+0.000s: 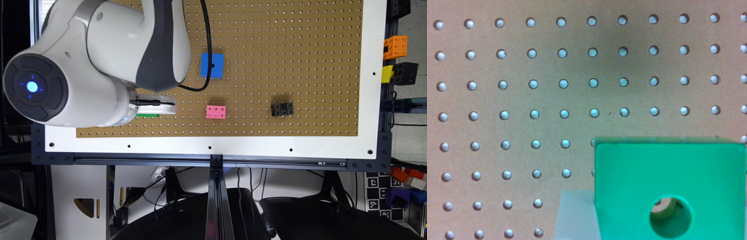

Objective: Pick up green block.

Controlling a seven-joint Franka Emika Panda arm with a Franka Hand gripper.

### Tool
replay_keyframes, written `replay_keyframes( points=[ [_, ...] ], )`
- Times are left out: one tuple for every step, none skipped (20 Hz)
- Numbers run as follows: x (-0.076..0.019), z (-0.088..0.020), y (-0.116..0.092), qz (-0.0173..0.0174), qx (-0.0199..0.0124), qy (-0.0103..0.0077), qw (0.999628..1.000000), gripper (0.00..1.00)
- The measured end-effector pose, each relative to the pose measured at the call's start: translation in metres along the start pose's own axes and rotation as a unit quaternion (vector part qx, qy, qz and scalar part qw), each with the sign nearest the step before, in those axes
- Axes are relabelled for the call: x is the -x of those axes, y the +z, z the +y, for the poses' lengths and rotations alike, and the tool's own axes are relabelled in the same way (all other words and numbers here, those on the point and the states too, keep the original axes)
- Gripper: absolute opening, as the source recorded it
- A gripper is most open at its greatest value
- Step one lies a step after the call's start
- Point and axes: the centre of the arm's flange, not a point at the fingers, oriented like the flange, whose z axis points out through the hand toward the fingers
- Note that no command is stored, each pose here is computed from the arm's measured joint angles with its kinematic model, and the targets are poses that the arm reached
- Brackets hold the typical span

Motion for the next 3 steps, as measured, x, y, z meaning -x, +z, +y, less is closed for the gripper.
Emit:
replay_keyframes(
  points=[
    [0.0003, 0.0001, -0.0024, -0.0003, 0.0003, 0.0, 1.0, 0.0],
    [0.0004, 0.0002, -0.0041, -0.0002, 0.0003, -0.0001, 1.0, 0.0],
    [0.0004, 0.0002, -0.005, -0.0001, 0.0003, -0.0001, 1.0, 0.0]
  ],
)
